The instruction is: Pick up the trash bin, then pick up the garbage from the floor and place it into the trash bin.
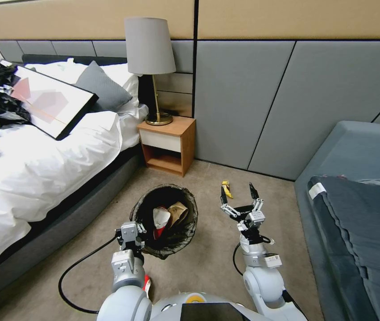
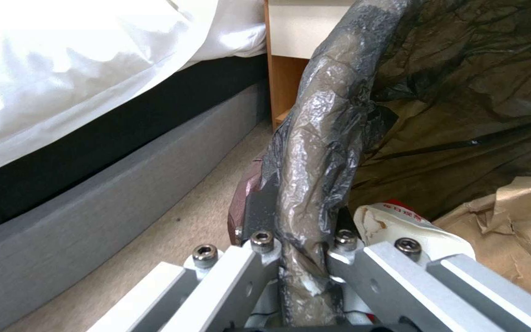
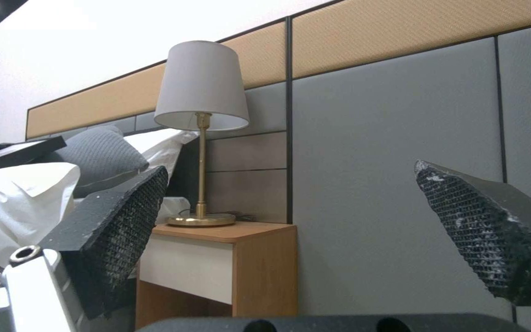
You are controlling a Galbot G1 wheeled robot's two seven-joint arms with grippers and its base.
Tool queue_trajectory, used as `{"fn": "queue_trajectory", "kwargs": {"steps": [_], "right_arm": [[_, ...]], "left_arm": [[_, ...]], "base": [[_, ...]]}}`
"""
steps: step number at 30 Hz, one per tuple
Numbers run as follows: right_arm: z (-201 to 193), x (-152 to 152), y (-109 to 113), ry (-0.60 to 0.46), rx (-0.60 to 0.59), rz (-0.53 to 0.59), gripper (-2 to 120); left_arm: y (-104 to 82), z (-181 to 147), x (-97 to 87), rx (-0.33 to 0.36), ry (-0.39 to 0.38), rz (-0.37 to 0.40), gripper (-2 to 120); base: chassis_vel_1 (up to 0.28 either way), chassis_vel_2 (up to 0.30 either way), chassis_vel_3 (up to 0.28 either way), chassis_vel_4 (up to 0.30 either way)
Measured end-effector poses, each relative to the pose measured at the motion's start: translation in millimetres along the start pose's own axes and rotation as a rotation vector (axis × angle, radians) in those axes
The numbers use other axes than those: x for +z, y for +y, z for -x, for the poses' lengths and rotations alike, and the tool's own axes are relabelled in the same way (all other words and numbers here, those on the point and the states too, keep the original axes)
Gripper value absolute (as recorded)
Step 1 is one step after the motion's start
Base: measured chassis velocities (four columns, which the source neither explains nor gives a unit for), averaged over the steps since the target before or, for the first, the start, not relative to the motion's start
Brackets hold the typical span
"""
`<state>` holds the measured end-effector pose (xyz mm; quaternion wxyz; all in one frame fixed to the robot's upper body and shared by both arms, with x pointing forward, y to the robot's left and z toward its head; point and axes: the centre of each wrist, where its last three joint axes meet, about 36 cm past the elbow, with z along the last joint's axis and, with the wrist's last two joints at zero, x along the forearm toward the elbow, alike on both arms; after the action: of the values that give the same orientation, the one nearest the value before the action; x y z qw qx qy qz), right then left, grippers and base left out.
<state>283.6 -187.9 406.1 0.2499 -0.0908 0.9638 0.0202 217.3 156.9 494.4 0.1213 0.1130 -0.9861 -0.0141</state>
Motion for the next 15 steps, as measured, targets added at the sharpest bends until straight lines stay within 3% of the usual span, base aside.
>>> {"fn": "queue_trajectory", "kwargs": {"steps": [15], "right_arm": [[0.9,0.1,-0.3,-0.003,-0.002,-0.001,100]], "left_arm": [[0.0,0.0,0.0,0.000,0.000,0.000,0]], "base": [[-0.096,0.093,0.093,-0.092]]}}
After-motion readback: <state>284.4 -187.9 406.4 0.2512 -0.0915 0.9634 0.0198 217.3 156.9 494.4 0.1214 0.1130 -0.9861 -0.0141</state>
